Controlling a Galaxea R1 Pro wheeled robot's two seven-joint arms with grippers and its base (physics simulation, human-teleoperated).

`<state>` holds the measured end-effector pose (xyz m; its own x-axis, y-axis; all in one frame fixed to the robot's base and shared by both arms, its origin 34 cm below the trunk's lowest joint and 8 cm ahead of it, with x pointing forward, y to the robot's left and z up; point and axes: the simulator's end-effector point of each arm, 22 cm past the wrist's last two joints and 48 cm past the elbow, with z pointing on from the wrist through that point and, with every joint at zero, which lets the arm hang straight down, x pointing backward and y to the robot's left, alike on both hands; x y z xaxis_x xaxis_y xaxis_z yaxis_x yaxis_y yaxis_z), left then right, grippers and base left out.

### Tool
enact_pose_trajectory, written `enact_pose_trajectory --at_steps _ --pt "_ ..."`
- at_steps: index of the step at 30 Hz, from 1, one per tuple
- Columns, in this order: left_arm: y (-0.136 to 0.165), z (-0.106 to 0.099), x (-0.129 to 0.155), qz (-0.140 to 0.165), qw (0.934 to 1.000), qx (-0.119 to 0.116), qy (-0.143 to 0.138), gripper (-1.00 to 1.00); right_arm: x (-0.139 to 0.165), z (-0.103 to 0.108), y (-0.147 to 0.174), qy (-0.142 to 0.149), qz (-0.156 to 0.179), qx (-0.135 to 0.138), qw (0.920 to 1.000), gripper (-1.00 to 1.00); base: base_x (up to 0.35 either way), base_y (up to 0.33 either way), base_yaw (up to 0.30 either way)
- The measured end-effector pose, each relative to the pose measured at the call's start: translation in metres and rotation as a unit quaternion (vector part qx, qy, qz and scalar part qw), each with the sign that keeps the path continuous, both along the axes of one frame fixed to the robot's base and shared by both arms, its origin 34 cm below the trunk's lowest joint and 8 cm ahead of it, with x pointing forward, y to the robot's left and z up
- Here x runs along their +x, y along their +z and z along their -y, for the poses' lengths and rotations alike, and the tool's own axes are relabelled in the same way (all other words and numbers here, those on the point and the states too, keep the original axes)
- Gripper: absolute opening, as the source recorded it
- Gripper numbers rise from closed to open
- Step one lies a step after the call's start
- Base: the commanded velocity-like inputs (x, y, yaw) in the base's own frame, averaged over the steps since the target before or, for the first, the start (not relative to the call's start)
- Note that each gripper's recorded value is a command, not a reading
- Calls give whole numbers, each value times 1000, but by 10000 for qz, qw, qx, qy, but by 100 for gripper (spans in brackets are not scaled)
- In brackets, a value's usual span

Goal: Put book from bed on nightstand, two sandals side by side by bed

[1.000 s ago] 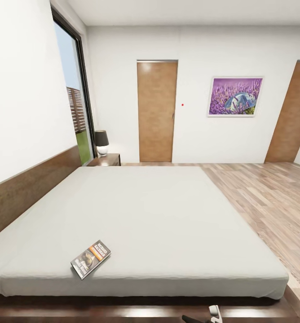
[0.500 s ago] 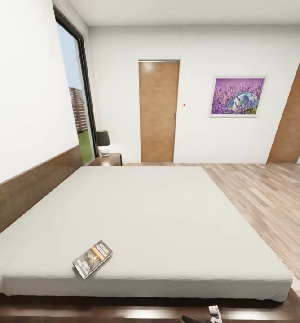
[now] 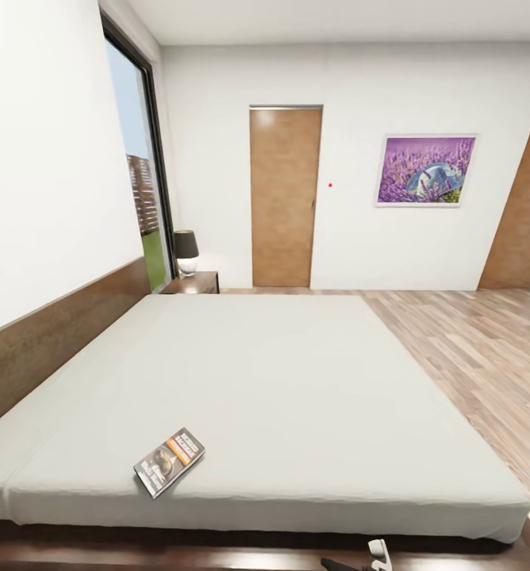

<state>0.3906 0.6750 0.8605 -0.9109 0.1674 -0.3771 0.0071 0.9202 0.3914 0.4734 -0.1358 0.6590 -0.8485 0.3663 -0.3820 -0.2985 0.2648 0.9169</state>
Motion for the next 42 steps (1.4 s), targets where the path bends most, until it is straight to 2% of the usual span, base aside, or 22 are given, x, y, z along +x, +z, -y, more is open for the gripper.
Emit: enact_pose_trajectory --at_steps 22,42 --pt "0 0 0 -1 10000 2 -3 100 0 0 0 8 -5 1 10000 100 27 31 3" --pt "-1 0 1 -28 10000 5 -8 100 -1 -1 -2 5 -22 -2 10000 100 1 1 102"
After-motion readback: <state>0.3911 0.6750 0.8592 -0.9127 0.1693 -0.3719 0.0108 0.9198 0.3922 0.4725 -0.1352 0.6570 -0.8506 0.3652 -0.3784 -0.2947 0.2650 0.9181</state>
